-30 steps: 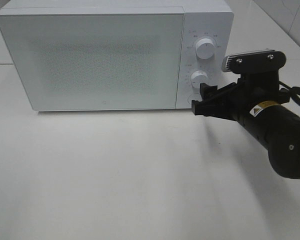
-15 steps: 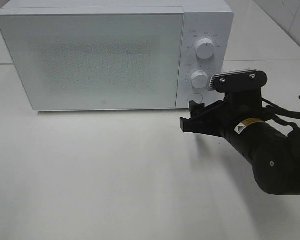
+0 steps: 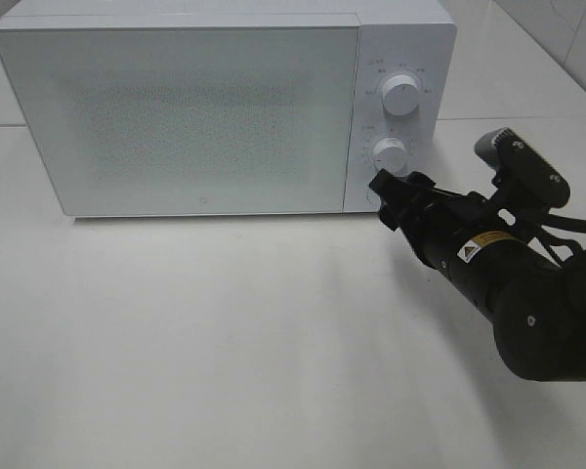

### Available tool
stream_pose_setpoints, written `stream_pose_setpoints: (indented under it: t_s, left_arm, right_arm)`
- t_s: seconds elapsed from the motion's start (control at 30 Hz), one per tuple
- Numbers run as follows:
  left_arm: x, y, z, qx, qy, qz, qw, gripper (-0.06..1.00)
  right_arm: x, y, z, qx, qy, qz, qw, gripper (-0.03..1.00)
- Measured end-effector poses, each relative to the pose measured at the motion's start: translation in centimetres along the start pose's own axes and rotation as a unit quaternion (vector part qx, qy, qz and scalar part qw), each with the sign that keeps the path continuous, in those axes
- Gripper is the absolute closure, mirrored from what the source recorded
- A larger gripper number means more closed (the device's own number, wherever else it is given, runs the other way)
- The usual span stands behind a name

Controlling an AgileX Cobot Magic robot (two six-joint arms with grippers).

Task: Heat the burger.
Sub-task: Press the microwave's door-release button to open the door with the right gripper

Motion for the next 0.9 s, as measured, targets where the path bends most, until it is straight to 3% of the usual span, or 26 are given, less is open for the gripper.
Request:
stream_pose_setpoints:
  t_s: [0.07, 0.1, 0.17, 0.2, 0.23, 0.3, 0.33, 0.37, 0.4, 0.43, 0.5, 0.9]
  left_arm:
    - [0.0, 0.0, 0.0, 0.0, 0.0, 0.0, 1.0, -0.01]
    - [0.0, 0.0, 0.0, 0.0, 0.0, 0.0, 1.0, -0.01]
    - [0.0, 0.0, 0.0, 0.0, 0.0, 0.0, 1.0, -0.01]
    - [0.0, 0.0, 0.0, 0.0, 0.0, 0.0, 1.0, -0.01]
    - [0.0, 0.0, 0.0, 0.0, 0.0, 0.0, 1.0, -0.01]
    - [0.0, 0.0, 0.0, 0.0, 0.0, 0.0, 1.0, -0.01]
    - [0.0, 0.0, 0.0, 0.0, 0.0, 0.0, 1.0, -0.01]
    - [0.0, 0.0, 0.0, 0.0, 0.0, 0.0, 1.0, -0.01]
    - [0.0, 0.0, 0.0, 0.0, 0.0, 0.0, 1.0, -0.01]
    - [0.0, 0.0, 0.0, 0.0, 0.0, 0.0, 1.0, -0.01]
    - [0.0, 0.0, 0.0, 0.0, 0.0, 0.0, 1.0, -0.01]
    - [0.0, 0.0, 0.0, 0.0, 0.0, 0.0, 1.0, -0.01]
  right_arm:
    - [0.0, 0.0, 0.0, 0.0, 0.094, 0.0, 0.996, 0.44]
    - [0.0, 0.0, 0.0, 0.0, 0.094, 0.0, 0.996, 0.44]
    - [0.0, 0.0, 0.0, 0.0, 0.159, 0.0, 0.987, 0.54]
    - [0.0, 0.0, 0.0, 0.0, 0.159, 0.0, 0.987, 0.54]
    - [0.0, 0.0, 0.0, -0.001, 0.194, 0.001, 0.981, 0.63]
    - [-0.1, 0.0, 0.0, -0.002, 0.213, 0.002, 0.977, 0.67]
    - [-0.2, 0.0, -0.1, -0.008, 0.247, 0.008, 0.969, 0.77]
    - [-0.2, 0.0, -0.1, -0.008, 0.247, 0.008, 0.969, 0.77]
    - [-0.4, 0.0, -0.2, -0.015, 0.28, 0.015, 0.96, 0.85]
    - [-0.4, 0.0, -0.2, -0.015, 0.28, 0.015, 0.96, 0.85]
    - [-0.6, 0.1, -0.3, -0.025, 0.305, 0.023, 0.952, 0.94]
    - [-0.6, 2.6, 1.2, -0.027, 0.332, 0.038, 0.942, 0.96]
Point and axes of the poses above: a point on each arm's last joint axis where the gripper is mounted, y pointing out along that axis toward the gripper, x along the wrist's bending axis when the last joint is at zero, z = x × y, the point moved 2 cm from there along y, pointing out along that axis toward the gripper, and after that the axes turned 9 degrees about -y, right-handed, at the moved point
